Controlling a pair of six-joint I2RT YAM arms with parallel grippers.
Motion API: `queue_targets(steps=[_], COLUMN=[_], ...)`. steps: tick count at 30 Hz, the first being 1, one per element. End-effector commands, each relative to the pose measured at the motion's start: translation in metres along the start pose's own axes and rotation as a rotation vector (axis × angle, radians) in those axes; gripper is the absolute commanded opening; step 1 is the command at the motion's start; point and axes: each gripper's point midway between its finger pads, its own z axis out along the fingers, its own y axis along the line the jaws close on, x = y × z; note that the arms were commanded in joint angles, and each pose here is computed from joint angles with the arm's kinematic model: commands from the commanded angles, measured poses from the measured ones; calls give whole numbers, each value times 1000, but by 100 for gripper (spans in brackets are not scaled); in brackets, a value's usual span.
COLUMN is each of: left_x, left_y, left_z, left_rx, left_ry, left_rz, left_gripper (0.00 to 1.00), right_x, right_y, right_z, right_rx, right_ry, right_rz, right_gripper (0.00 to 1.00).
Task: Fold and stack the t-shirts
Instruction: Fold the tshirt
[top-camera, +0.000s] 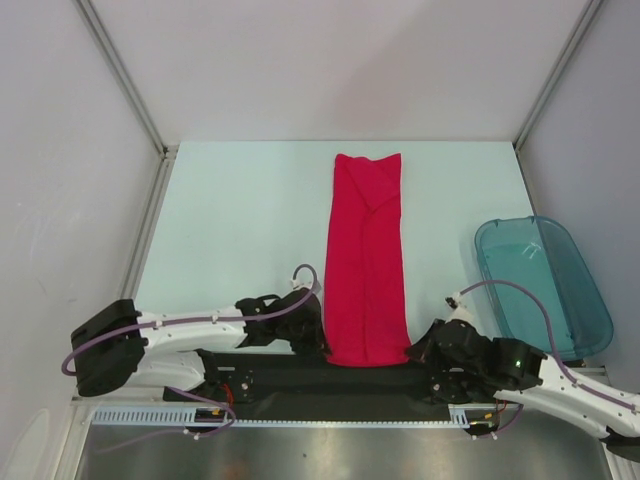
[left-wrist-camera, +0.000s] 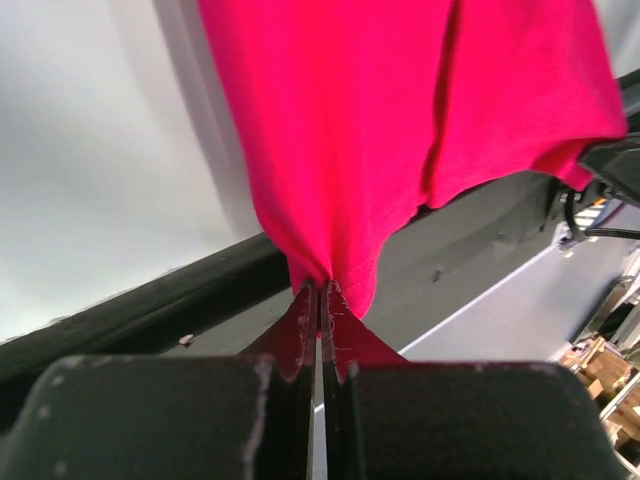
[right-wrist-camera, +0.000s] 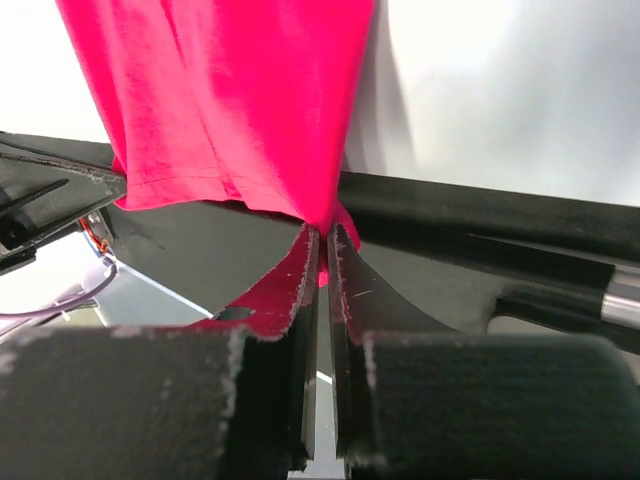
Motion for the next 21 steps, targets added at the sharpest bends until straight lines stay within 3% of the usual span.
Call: queue_targets(steps=[1,8,12,16,21], left_x=[-11,-58,-104,-149,-207], left_y=[-30,-46,-56,-63,-57], left_z=[-7,-20,-32,-38,-30], left_rx=[69,76,108,96,61], left_ry=[-32,-129,-195,-242,-268], left_rz=[4,7,-7,40,24], left_gripper=[0,0,0,0,0], right_x=[-5,-38,-69,-123,-181], right_y=[16,42,50,65,81], right_z=[0,-9,10,21,40], right_rx=[-54,-37,34,-51,-89], right_ry=[-20,-120,-67,-76,-68], right_rz=[-19,-99,-133,-83,-172], right_gripper=[0,0,0,0,0])
